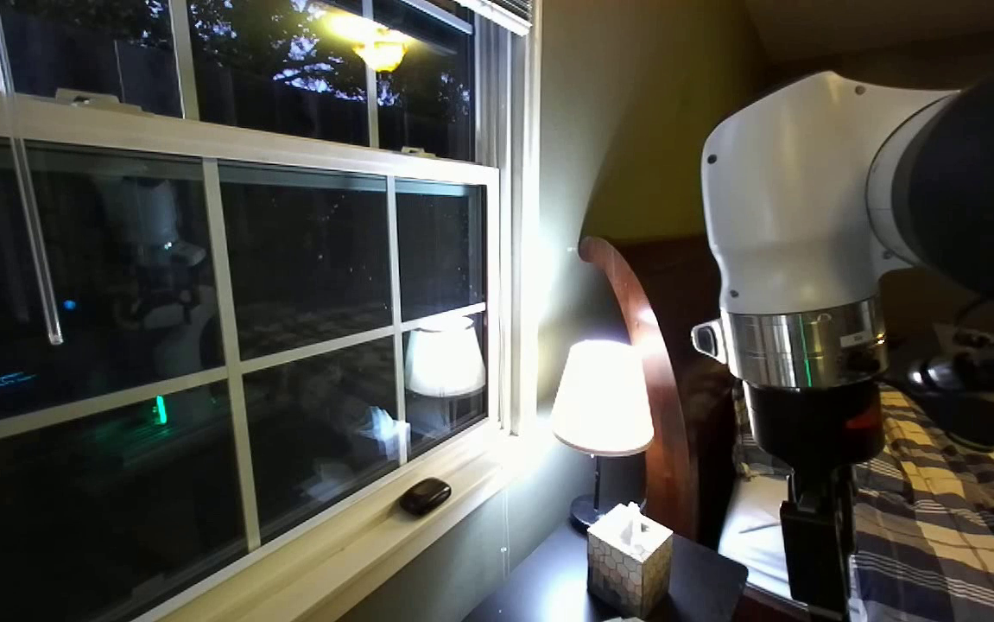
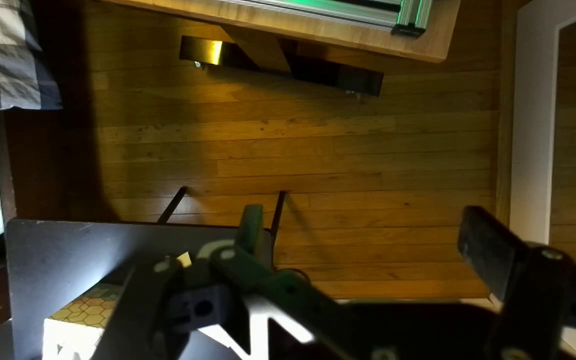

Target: Put the tissue box on the windowsill.

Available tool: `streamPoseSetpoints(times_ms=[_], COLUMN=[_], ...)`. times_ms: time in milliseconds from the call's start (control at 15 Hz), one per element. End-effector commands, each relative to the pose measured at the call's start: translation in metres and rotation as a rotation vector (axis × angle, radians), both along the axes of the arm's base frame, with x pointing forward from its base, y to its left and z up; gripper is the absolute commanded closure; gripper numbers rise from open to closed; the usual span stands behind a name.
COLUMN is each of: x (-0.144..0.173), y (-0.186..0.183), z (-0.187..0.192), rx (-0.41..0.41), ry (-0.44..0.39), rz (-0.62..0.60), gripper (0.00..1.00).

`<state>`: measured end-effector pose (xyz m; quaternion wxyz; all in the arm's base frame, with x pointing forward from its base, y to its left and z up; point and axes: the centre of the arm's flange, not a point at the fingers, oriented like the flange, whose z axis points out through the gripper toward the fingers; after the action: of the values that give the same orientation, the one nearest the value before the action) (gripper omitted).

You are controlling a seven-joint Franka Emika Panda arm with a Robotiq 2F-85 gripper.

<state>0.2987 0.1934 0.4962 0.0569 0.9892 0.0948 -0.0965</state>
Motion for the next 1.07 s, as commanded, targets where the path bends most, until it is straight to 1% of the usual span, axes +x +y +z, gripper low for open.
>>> streamPoseSetpoints(times_ms=[0, 133, 200, 267, 400, 600, 733, 867, 1000], x=[0.011, 0.031, 0.044, 0.056, 0.082, 0.121, 0.146, 0.168, 0.189], y=[-0.007, -0.018, -0.030, -0.041, -0.072, -0.123, -0.155, -0.179, -0.199], z=[-0.002, -0.004, -0.006, -0.008, -0.017, -0.038, -0.057, -0.078, -0.099], rx=[0.010, 0.034, 0.034, 0.052, 0.081, 0.133, 0.168, 0.173, 0.182], ry=[-0.017, -0.075, -0.131, -0.148, -0.193, -0.259, -0.294, -0.323, -0.316], rz=[-0.001, -0.020, -0.040, -0.051, -0.078, -0.165, -0.208, -0.253, -0.256], gripper=[0.00, 0.00, 0.00, 0.00, 0.00, 0.00, 0.00, 0.00, 0.00])
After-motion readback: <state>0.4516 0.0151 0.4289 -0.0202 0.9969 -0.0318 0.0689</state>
